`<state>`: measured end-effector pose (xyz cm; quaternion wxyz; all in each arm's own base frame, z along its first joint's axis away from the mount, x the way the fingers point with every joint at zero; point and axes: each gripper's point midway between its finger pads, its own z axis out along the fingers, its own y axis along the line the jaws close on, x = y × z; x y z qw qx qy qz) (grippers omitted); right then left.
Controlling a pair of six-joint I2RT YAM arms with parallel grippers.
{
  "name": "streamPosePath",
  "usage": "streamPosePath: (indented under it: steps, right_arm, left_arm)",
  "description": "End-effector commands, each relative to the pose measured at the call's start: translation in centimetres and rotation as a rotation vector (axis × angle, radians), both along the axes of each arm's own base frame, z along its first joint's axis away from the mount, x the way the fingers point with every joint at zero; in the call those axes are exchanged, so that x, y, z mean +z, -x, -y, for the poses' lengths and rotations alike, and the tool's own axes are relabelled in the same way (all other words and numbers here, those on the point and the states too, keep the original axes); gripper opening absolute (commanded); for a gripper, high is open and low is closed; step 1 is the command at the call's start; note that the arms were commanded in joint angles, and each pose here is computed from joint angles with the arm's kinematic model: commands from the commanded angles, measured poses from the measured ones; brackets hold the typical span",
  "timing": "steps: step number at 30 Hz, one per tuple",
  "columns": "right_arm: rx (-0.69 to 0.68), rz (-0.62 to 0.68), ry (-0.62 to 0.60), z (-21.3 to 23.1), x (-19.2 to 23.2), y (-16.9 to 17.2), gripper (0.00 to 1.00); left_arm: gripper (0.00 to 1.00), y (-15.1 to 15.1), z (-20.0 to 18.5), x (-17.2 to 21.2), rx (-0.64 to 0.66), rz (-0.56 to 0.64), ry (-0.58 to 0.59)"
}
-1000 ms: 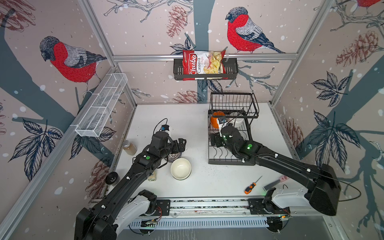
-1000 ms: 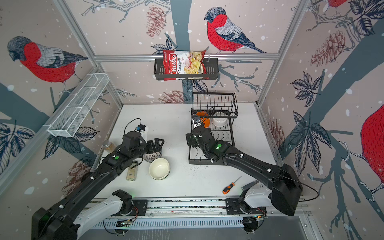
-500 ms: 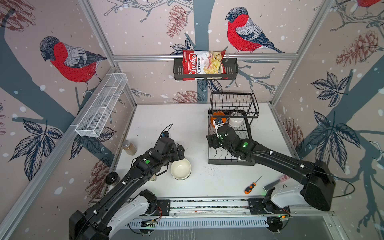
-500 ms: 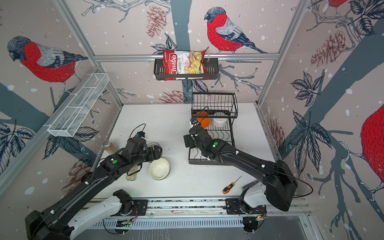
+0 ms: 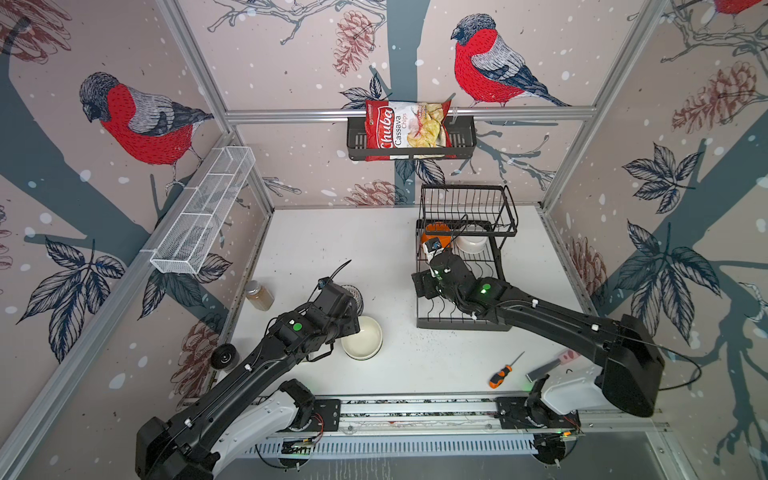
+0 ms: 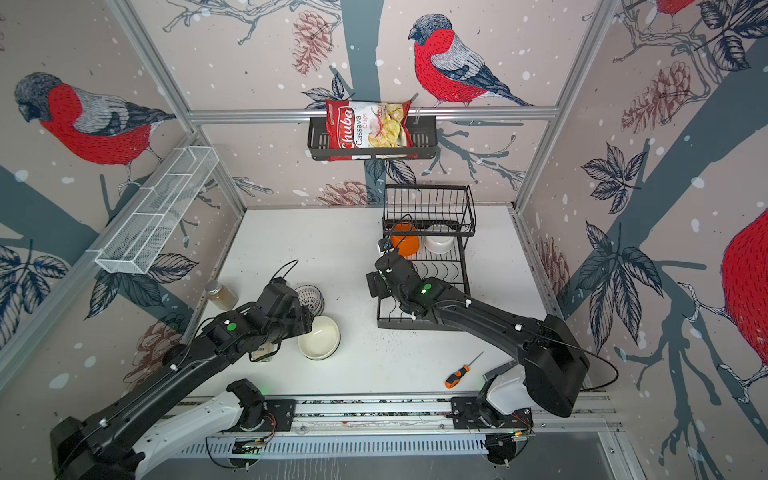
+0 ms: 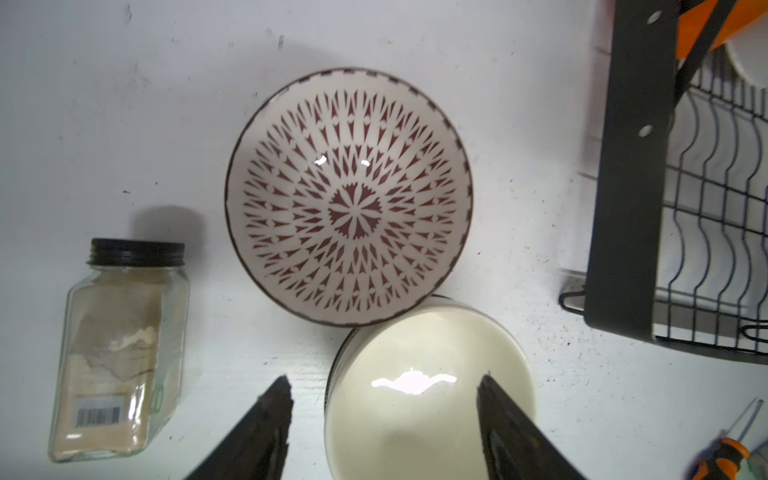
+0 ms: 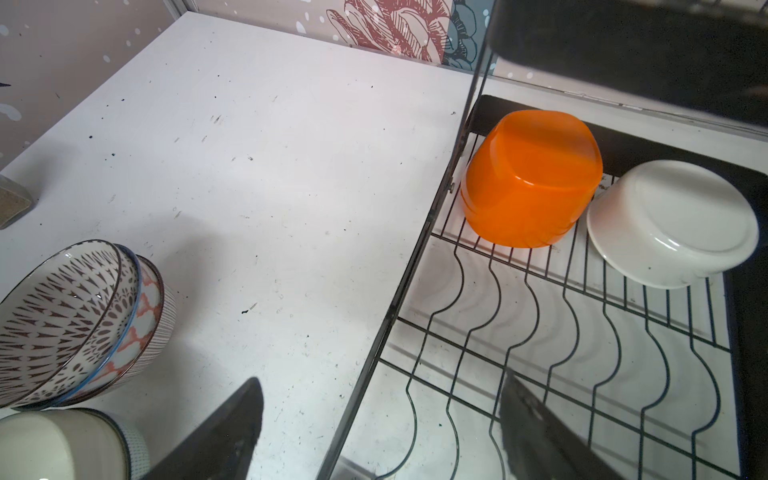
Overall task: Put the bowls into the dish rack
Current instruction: 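Lower the left gripper and pinch the cream-white bowl's rim, then lift the cream-white bowl toward the rack with the left gripper while the right approaches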
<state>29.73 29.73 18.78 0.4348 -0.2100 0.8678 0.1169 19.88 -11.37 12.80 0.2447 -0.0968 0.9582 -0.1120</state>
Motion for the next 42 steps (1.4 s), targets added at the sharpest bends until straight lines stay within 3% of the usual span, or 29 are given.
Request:
streamPosePath:
  steps: [1, 19, 42]
  right_arm:
    - [-0.007, 0.024, -0.005, 0.0, 0.3, -0.6, 0.88]
    - [-0.01, 0.007, -0.018, 0.7, -0.5, -1.1, 0.88]
    - [-0.012, -0.002, -0.029, 1.9, -1.4, -1.3, 0.87]
  left_arm:
    - [0.65, 0.7, -0.3, -1.2, 0.01, -0.051, -0.02]
    - [0.48, 1.4, 0.2, -4.1, 0.019, -0.099, 0.013]
    - [0.14, 1.1, 0.0, -5.3, 0.041, -0.134, -0.036]
